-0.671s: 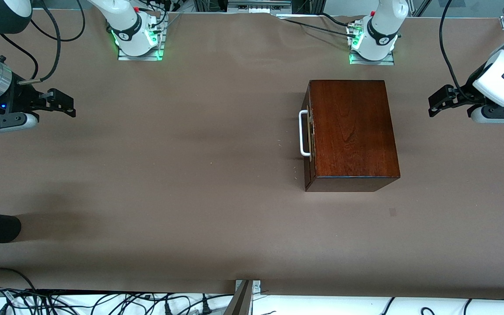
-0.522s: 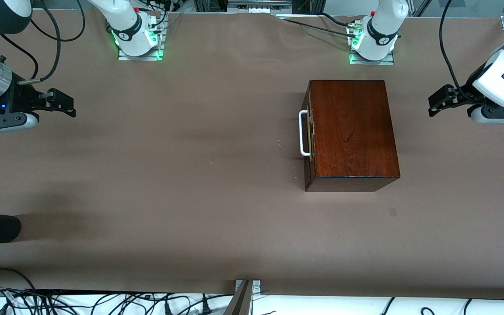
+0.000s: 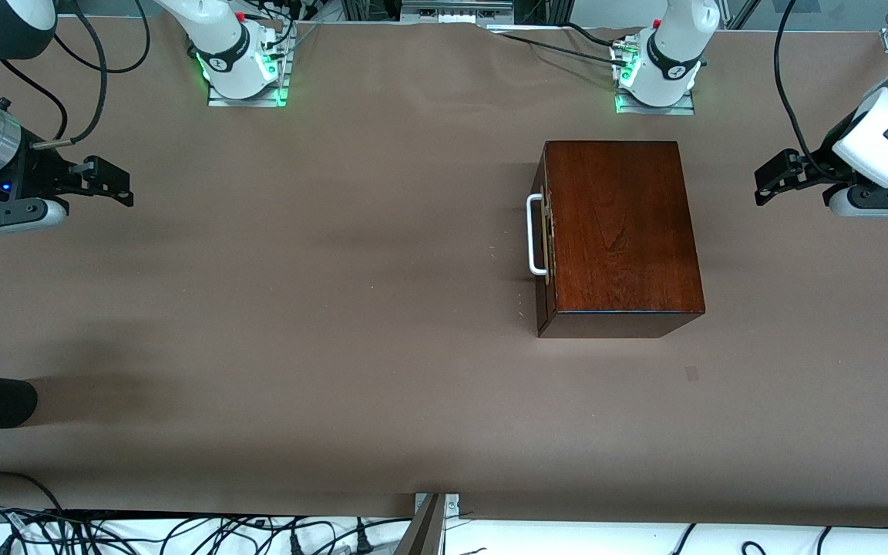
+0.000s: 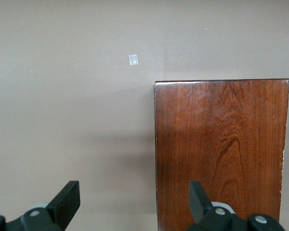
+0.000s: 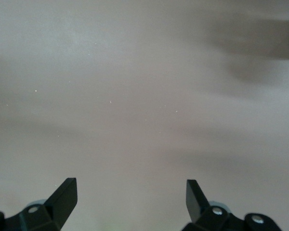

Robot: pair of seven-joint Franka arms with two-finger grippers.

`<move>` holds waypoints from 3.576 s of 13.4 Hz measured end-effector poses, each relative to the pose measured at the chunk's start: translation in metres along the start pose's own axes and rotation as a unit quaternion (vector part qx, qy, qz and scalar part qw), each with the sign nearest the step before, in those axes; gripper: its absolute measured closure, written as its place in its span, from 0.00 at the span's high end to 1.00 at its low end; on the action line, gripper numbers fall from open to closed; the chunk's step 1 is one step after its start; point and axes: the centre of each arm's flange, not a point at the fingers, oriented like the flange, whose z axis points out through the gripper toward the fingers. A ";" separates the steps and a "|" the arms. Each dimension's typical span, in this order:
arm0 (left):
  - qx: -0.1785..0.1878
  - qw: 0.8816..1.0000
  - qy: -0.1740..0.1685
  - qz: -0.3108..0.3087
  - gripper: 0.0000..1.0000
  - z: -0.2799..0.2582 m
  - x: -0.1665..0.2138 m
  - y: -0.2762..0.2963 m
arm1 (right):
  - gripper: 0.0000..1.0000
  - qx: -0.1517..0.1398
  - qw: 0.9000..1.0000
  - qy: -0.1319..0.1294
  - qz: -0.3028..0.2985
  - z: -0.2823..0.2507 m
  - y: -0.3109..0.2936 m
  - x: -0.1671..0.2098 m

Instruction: Open drawer, take yellow block, close drawer

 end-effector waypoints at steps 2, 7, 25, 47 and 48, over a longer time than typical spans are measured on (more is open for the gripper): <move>0.000 1.000 0.000 0.000 1.00 0.000 0.000 0.000 | 1.00 0.000 1.000 0.000 0.000 0.000 0.000 0.000; 0.000 1.000 -0.001 0.000 1.00 0.000 0.000 0.000 | 1.00 0.000 1.000 0.000 0.000 0.000 0.000 0.000; -0.115 0.951 -0.125 0.259 1.00 0.120 0.044 0.203 | 1.00 0.000 1.000 0.001 0.000 -0.001 0.000 0.000; -0.003 0.953 -0.172 0.249 1.00 0.191 -0.004 0.364 | 1.00 0.000 1.000 0.001 0.000 -0.001 0.000 0.000; 0.001 0.954 -0.176 0.243 1.00 0.193 0.000 0.358 | 1.00 0.000 1.000 0.001 0.000 -0.001 0.000 0.000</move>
